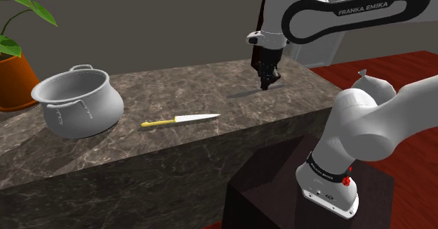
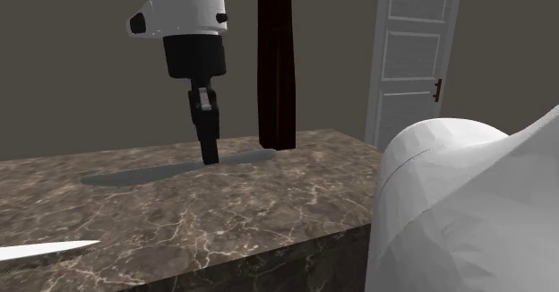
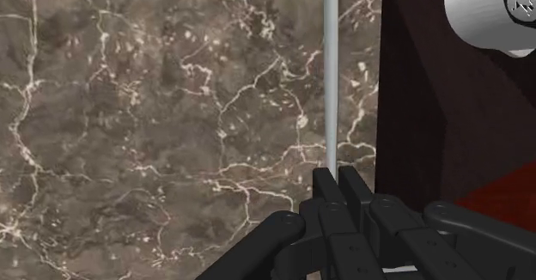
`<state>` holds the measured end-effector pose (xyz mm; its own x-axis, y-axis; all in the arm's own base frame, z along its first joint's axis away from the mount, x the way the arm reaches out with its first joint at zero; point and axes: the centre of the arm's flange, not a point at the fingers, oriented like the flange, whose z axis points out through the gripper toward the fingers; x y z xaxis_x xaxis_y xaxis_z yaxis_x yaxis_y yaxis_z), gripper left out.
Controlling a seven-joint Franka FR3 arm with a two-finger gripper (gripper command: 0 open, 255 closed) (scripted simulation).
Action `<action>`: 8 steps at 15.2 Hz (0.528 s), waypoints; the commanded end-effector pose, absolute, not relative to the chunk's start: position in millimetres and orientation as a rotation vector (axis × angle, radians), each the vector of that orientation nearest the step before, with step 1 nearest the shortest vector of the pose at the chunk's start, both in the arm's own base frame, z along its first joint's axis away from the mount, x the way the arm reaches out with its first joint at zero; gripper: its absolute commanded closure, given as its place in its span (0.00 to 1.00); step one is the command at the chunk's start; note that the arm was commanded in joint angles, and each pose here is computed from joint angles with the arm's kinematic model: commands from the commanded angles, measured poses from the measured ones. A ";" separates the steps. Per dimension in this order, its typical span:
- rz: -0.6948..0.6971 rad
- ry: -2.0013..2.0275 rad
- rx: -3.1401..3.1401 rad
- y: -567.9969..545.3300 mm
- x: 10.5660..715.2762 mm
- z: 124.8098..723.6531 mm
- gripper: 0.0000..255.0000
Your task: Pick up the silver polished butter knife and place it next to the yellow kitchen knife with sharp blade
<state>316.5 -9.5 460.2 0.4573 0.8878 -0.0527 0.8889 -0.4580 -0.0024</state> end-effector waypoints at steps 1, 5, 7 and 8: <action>-0.072 1.620 2.662 16.9 315.7 456.9 1.00; -0.072 1.620 2.662 69.7 314.1 458.3 1.00; -0.072 1.620 2.662 96.1 313.3 459.0 1.00; -0.072 1.620 2.662 97.6 313.3 459.0 1.00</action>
<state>313.6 90.2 460.3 0.4583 0.8873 -0.0523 0.8884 -0.4590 -0.0026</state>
